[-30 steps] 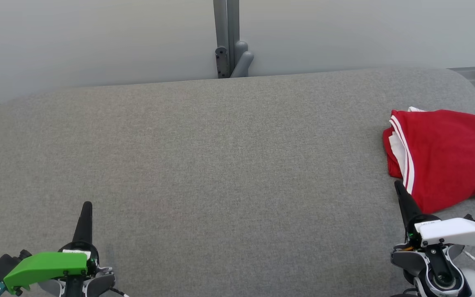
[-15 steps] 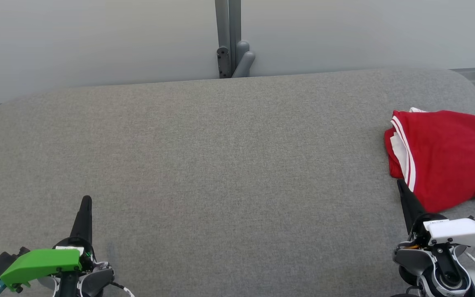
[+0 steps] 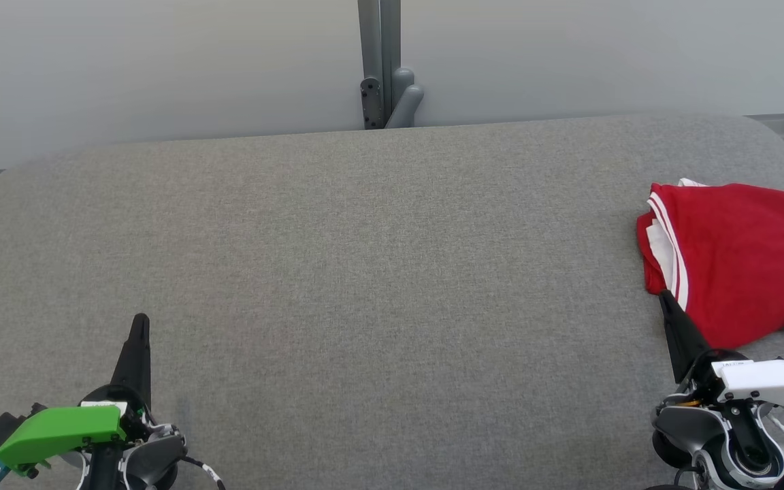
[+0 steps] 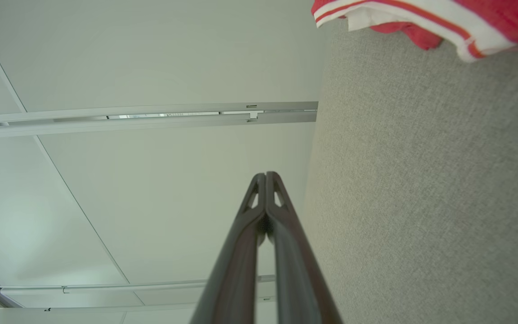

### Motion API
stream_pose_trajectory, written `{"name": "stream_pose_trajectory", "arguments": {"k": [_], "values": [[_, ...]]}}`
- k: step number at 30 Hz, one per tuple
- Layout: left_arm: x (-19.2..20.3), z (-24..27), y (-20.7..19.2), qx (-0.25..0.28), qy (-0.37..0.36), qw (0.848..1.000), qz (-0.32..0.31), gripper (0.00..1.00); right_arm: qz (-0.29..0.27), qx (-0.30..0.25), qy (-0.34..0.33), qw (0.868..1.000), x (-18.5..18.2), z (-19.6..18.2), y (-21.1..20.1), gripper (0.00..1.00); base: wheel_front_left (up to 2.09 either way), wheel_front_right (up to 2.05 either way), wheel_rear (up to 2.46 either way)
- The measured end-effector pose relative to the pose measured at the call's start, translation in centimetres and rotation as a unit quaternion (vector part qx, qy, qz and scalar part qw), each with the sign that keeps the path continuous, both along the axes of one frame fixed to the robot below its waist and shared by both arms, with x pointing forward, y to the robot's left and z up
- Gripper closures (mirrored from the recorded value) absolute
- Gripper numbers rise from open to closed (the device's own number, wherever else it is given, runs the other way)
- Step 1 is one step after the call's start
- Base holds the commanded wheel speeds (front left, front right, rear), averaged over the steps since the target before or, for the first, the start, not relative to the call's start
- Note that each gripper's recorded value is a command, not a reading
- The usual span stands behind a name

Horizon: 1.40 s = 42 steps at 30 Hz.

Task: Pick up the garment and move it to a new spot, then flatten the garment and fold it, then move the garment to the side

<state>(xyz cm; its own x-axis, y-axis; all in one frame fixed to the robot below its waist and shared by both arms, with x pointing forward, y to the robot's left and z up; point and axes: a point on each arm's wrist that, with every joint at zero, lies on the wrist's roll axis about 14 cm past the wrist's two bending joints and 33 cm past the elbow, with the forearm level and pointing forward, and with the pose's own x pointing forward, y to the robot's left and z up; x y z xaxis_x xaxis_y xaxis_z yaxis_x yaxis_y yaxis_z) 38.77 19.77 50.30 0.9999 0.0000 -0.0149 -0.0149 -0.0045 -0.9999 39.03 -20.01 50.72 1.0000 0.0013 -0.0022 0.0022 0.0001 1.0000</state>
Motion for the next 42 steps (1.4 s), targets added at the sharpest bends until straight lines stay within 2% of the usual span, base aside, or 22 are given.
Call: {"name": "stream_pose_trajectory", "arguments": {"k": [42], "values": [[0.01, 0.04, -0.02, -0.002, -0.001, 1.0, -0.001, 1.0, 0.0, 0.002, -0.001, 1.0, 0.0, 0.03, 0.0, 1.0, 0.0, 0.0, 0.0]]}}
